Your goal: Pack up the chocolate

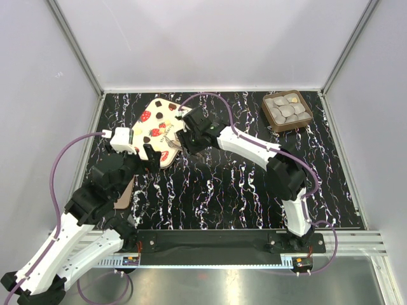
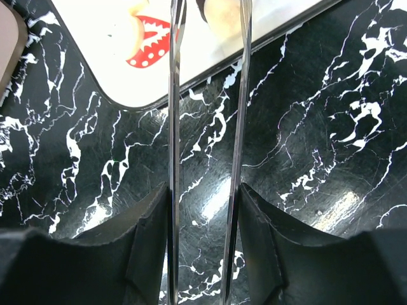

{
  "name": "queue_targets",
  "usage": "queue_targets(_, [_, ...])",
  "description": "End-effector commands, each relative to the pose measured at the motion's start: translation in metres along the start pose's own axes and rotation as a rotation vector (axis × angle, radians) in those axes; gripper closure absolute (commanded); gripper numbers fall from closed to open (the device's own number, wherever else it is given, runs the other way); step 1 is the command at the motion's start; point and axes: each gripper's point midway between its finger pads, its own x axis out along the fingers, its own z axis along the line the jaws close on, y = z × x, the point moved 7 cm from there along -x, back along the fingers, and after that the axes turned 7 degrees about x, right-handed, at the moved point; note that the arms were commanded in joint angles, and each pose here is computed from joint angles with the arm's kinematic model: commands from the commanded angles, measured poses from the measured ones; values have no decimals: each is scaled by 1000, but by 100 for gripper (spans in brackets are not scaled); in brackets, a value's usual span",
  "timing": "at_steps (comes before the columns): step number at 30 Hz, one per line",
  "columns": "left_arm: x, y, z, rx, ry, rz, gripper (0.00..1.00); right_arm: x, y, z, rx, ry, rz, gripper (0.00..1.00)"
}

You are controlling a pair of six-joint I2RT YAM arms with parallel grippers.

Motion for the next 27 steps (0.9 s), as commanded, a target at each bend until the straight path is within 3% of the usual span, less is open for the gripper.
queue_targets(1, [3,-10,-2,-16,7,-54,1,1,0,1,-23,10,-13,48])
queue_targets(16, [4,-9,-3,-18,11,-50,1,4,7,2,-23,-10,13,48])
queue_targets(27, [4,-9,-2,-19,8,-48,1,-15,-7,3,-29,20,-17,63])
